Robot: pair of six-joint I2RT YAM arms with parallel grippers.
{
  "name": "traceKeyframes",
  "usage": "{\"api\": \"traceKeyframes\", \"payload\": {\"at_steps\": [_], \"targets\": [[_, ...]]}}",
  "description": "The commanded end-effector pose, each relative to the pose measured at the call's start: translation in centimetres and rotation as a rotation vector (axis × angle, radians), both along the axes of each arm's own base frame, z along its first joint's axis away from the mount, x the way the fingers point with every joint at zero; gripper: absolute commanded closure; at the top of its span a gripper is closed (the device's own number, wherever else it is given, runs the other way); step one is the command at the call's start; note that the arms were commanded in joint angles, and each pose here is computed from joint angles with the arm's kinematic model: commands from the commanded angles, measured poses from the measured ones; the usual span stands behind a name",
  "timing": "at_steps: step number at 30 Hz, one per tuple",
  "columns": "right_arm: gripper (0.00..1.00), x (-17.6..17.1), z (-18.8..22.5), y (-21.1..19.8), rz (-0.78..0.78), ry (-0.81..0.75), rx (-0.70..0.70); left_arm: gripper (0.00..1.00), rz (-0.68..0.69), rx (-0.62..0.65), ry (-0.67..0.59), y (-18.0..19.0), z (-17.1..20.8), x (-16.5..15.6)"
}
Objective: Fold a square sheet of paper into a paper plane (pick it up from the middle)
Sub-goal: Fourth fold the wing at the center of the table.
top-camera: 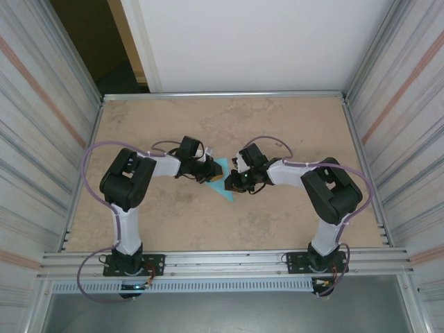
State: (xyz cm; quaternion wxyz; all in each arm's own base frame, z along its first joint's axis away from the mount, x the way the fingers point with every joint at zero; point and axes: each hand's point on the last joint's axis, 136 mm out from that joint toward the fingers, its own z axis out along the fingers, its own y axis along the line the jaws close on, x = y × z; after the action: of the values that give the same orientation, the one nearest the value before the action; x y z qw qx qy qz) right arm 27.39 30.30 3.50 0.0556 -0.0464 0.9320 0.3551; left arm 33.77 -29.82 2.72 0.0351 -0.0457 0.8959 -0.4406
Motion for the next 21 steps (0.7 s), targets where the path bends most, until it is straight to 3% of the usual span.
{"api": "traceKeyframes", "payload": {"at_steps": [1,21], "targets": [[0.86,0.5,-0.5,-0.3,-0.022,0.019,-0.011,0.84,0.009,0.018,0.028,0.0,-0.6,0.0],[0.86,-0.3,-1.5,-0.1,0.007,0.066,0.012,0.85,0.025,0.033,0.048,0.6,-1.3,-0.1]]}}
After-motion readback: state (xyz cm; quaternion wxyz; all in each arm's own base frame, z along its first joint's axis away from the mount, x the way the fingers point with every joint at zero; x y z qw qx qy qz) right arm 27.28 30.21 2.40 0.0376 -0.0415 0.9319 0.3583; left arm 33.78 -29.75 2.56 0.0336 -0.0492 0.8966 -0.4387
